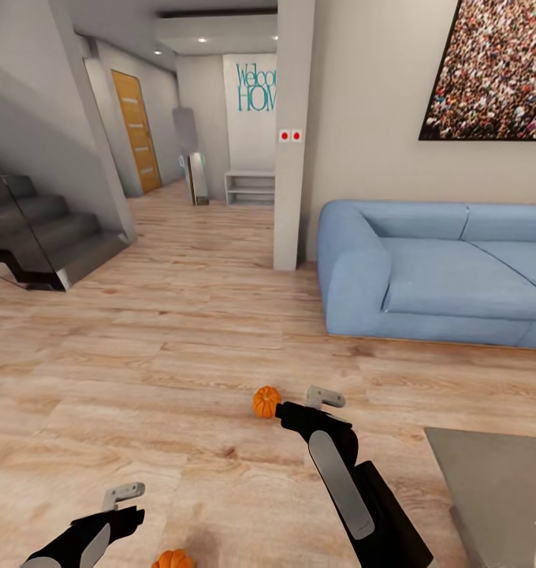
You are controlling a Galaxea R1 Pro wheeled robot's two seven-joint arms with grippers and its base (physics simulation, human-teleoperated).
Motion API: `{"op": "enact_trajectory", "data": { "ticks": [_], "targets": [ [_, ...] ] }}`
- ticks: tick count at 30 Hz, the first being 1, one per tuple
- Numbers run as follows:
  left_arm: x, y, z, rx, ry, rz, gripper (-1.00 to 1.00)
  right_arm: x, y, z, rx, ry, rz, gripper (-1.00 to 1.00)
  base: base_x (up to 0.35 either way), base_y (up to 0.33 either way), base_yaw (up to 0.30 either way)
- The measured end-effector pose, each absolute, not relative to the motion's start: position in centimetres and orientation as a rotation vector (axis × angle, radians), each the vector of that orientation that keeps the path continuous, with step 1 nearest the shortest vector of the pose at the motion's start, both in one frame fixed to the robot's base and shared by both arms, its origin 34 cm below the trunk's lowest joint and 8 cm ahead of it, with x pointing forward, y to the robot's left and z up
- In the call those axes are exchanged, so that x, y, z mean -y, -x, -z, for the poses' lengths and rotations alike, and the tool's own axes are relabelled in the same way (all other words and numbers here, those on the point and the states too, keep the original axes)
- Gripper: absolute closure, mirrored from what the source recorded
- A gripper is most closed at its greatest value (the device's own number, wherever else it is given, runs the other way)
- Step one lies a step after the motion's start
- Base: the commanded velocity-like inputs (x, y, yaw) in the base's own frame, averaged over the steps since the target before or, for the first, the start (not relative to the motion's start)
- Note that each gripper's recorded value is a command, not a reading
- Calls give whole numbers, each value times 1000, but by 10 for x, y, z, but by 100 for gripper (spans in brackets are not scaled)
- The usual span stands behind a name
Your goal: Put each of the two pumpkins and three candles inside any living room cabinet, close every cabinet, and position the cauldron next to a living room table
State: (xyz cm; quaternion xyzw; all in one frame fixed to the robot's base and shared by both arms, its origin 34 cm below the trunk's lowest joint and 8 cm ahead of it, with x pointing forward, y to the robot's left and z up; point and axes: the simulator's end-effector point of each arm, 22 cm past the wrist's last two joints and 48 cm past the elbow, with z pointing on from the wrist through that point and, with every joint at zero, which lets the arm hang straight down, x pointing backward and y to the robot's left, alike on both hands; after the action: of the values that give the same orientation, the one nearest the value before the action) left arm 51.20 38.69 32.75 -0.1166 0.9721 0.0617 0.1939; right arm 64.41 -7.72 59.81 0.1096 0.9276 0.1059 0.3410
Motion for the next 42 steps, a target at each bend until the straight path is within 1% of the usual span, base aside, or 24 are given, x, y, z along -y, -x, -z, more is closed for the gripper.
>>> {"op": "enact_trajectory", "data": {
  "ticks": [42],
  "targets": [
    [-390,-498,-239,-2689,323,-178,-100,71,-622,-508,-2412,-288,-291,-100,0,0,0]
  ]
}}
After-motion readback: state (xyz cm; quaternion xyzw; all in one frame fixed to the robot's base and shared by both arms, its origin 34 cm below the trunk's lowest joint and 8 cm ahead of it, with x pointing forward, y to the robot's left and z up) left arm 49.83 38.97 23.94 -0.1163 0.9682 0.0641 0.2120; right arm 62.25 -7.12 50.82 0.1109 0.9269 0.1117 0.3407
